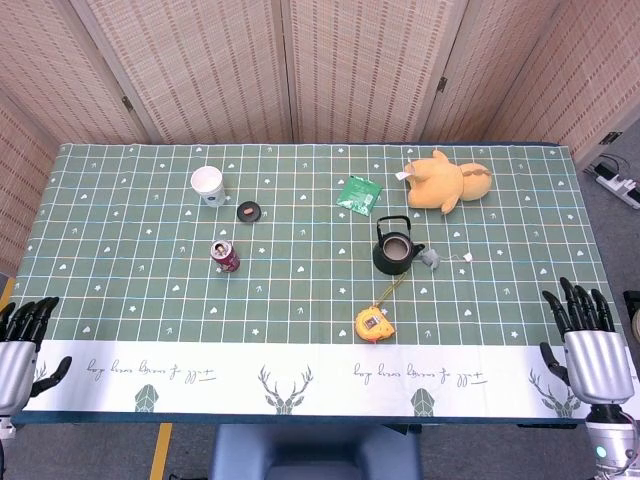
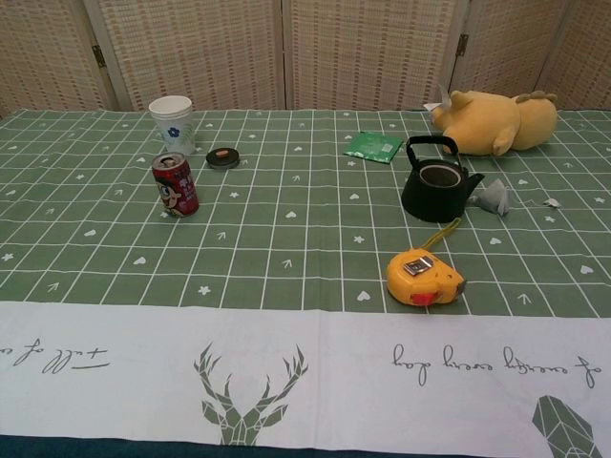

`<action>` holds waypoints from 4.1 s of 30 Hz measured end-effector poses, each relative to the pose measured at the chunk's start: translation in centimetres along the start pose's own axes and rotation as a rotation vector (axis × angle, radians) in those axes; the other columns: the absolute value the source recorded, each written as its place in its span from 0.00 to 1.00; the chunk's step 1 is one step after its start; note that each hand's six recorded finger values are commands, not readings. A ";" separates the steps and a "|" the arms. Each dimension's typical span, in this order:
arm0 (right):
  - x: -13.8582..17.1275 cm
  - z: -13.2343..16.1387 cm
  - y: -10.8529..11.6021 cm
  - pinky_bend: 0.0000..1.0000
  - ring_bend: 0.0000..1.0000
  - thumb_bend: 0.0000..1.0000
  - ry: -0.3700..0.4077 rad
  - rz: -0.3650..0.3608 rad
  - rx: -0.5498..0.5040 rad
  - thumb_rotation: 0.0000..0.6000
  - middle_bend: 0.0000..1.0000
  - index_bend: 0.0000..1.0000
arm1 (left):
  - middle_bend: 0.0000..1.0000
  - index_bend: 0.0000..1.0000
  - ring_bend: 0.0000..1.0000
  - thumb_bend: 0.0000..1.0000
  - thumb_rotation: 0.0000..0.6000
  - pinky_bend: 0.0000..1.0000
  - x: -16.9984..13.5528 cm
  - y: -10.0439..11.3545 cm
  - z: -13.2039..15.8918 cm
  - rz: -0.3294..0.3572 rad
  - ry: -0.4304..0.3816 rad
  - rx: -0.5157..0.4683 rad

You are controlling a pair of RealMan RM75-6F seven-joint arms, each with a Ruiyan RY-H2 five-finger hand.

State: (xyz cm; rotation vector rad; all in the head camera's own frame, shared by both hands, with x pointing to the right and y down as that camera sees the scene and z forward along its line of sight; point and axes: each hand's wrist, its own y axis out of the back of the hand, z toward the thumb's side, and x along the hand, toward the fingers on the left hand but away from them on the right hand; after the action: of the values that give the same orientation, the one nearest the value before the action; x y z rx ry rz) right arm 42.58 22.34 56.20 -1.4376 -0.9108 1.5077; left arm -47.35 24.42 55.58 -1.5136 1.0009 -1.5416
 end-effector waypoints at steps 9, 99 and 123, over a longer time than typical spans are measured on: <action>0.2 -0.8 0.8 0.00 0.00 0.37 -0.025 -0.018 -0.038 1.00 0.00 0.11 | 0.06 0.00 0.06 0.28 1.00 0.02 -0.1 -0.1 0.6 0.000 -0.016 -0.014; -24.3 7.1 -14.5 0.00 0.00 0.37 -0.076 0.269 0.093 1.00 0.00 0.50 | 0.06 0.01 0.07 0.37 1.00 0.03 -0.7 -0.5 0.0 -0.027 0.019 -0.025; -24.6 7.0 -14.4 0.00 0.00 0.37 -0.084 0.275 0.126 1.00 0.05 0.63 | 0.06 0.00 0.07 0.37 1.00 0.03 -1.0 -0.3 0.1 -0.005 0.007 -0.023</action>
State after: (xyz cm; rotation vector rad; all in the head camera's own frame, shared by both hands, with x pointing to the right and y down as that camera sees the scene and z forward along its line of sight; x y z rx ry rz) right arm 36.63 5.47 79.49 -1.4605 -0.6727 1.8066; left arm -47.21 25.46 55.39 -1.5289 1.0229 -1.5443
